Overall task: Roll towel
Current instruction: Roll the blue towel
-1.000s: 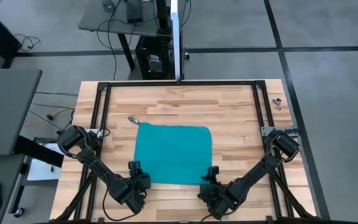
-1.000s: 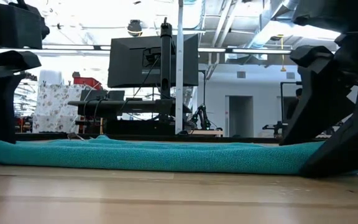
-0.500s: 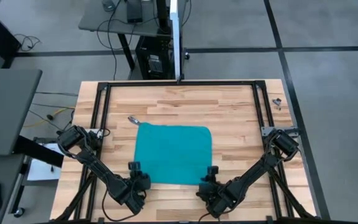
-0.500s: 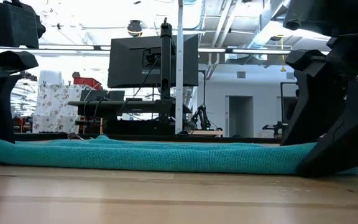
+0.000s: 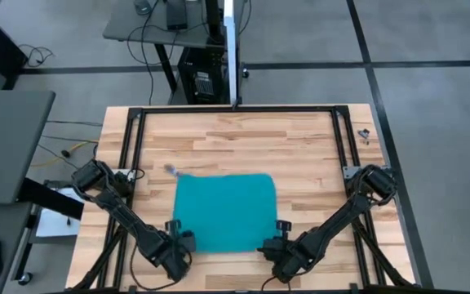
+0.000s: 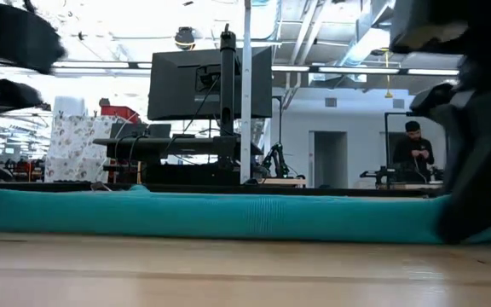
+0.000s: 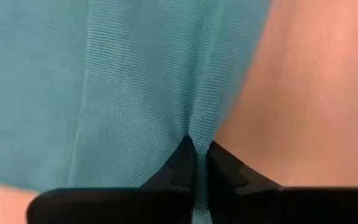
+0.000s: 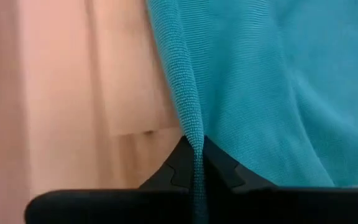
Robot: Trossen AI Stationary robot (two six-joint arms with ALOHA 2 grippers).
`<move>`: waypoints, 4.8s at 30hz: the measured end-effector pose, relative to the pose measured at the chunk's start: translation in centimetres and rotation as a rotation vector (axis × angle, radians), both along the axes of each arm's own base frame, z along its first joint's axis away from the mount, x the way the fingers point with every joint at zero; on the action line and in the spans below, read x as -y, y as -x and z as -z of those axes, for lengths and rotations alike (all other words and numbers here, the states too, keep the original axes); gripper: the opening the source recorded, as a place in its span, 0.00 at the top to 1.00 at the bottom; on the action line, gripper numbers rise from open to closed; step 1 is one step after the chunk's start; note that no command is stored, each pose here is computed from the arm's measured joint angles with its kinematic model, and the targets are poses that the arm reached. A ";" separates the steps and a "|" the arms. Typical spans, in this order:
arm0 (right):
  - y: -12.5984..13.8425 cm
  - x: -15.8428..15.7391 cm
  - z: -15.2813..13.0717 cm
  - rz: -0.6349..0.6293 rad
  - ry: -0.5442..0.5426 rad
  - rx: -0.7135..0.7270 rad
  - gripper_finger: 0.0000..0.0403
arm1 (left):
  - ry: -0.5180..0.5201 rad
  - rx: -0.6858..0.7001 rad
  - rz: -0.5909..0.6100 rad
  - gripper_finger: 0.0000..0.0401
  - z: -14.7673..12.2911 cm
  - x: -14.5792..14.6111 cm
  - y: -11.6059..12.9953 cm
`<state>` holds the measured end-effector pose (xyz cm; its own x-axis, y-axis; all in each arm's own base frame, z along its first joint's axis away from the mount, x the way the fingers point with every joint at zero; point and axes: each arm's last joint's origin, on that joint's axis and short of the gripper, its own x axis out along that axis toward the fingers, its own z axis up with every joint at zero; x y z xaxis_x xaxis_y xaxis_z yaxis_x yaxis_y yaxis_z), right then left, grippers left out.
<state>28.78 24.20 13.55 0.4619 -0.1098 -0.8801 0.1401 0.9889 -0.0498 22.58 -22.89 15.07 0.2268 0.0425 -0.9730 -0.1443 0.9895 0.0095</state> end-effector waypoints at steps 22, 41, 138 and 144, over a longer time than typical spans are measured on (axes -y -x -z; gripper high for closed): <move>1.3 3.6 -2.0 -0.049 -0.456 0.040 1.00 | 0.476 0.115 -0.090 1.00 -3.2 -2.3 1.8; -0.1 12.8 -0.9 0.014 -0.597 -0.015 1.00 | 0.457 0.112 -0.131 1.00 -0.7 -8.4 3.2; 1.8 12.2 -13.4 -0.354 -0.089 0.403 0.64 | 0.051 0.379 0.122 0.69 -11.6 -7.9 -0.6; 3.2 7.4 -11.5 -0.341 -0.027 0.308 0.64 | 0.034 0.320 0.155 0.64 -10.9 -3.6 0.8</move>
